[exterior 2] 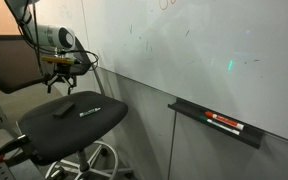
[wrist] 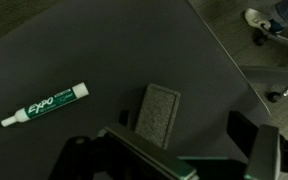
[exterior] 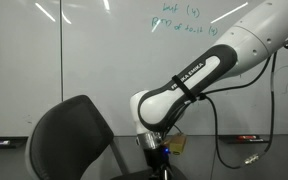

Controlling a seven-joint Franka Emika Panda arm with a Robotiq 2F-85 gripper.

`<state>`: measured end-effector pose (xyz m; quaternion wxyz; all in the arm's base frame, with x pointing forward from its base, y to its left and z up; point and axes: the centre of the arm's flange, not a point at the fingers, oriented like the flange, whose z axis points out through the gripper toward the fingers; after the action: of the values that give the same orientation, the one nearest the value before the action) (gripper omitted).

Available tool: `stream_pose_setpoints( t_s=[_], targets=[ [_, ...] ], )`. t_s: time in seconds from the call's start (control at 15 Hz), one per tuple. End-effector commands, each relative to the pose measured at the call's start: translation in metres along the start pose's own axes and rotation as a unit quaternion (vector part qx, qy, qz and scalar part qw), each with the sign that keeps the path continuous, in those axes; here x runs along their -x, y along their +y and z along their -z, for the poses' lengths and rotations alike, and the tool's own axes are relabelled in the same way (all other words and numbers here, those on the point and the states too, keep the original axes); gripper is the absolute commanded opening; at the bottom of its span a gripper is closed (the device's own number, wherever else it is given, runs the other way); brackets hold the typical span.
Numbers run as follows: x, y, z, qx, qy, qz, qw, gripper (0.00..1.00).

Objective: Erase the words on the whiteboard

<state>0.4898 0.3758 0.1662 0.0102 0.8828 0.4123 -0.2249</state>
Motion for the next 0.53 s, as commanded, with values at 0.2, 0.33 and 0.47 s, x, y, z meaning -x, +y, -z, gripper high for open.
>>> stream_pose_setpoints(
  t_s=[0.2,0.33,0.47],
  targets=[
    [0.0067,-0.0021,0.0025,-0.005,0.013,0.010,0.9999,1.00],
    [0.0068,-0.0022,0.0021,-0.005,0.013,0.011,0.9999,1.00],
    [0.0069,-0.0023,0.0018,-0.005,0.012,0.011,0.9999,1.00]
  ],
)
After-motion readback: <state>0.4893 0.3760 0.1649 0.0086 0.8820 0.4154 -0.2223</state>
